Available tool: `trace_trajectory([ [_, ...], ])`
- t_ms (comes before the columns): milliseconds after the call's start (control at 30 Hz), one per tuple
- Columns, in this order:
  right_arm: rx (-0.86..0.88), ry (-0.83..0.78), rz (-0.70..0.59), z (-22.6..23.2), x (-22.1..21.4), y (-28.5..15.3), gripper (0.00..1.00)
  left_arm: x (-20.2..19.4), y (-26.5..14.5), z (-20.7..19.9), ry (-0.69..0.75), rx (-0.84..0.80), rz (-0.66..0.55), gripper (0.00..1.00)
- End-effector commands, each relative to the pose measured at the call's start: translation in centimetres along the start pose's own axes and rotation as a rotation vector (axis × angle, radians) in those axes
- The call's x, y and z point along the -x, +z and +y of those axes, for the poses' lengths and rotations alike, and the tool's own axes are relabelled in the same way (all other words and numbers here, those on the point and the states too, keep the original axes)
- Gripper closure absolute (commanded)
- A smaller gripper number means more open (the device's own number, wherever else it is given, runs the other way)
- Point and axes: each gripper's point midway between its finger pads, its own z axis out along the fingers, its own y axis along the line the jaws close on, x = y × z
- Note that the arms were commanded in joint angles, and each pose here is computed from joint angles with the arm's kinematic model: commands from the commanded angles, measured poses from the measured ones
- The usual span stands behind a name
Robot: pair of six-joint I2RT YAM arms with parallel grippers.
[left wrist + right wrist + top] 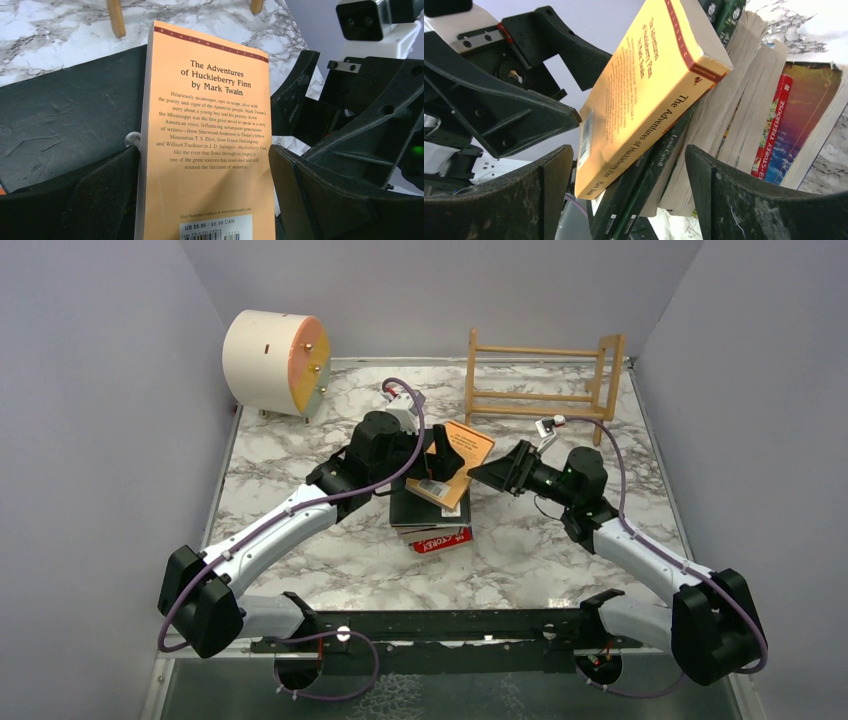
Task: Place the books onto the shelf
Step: Pick up the book from the center of the board.
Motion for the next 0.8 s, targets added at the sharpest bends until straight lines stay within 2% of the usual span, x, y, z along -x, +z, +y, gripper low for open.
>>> trace_trajectory([
  [0, 0.049, 0.013, 0.011, 0.5, -0.3, -0.1, 0.2, 0.6, 0.2, -1.6, -0.017, -0.052, -0.022, 0.01],
  [600, 0.082, 0.097, 0.003, 0.0, -0.7, -0.2, 0.31, -0.2, 1.0, -3.1, -0.031, -0.089, -0.019, 0.01],
  [767, 0.11, 0.131, 0.0, 0.0, -0.8, -0.1, 0.41, -0.4, 1.2, -3.3, -0.03, -0.091, -0.017, 0.01],
])
